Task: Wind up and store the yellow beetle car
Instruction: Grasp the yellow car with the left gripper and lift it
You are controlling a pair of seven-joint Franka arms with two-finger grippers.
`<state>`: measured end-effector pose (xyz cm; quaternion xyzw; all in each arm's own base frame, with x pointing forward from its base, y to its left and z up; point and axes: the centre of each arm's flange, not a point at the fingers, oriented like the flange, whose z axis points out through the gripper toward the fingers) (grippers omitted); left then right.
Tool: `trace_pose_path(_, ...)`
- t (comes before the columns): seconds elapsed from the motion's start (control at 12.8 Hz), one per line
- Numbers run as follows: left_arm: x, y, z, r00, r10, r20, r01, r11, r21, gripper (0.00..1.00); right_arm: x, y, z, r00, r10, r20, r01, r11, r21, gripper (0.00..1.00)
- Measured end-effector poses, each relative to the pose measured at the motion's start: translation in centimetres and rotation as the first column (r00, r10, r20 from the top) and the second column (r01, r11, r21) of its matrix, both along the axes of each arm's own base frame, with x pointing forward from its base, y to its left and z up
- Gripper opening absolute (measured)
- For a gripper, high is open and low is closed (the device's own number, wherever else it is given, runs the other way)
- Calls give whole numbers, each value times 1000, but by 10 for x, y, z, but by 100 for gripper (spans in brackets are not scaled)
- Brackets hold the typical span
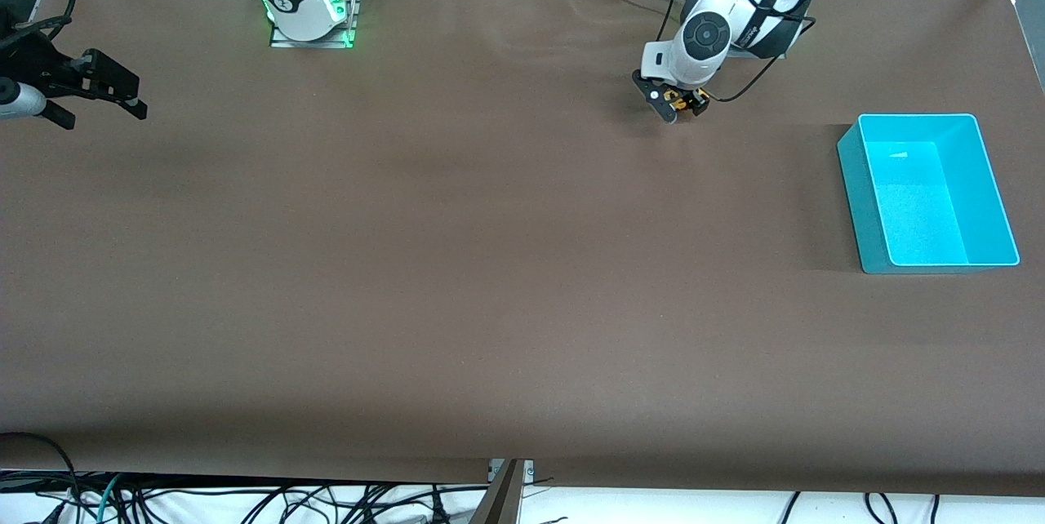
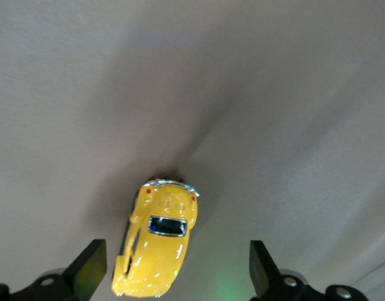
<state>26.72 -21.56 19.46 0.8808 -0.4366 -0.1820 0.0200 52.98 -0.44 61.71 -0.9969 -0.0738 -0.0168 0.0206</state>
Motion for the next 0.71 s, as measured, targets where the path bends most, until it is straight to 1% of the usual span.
trace_pose_path(0.24,-8,1,-9,1000,-14,13,14,1000,-12,100,1,-1,-2,1000,-1,-4,1,1000,1,100)
trace_pose_path(0.47,-10,1,-12,999,-39,18,39,999,-12,100,3,-1,-5,1000,-1,-12,1,1000,3,100)
trace_pose_path(0.71,-13,1,-16,994,-98,41,96,995,31,100,4,-1,-7,1000,-4,-15,4,1000,3,100)
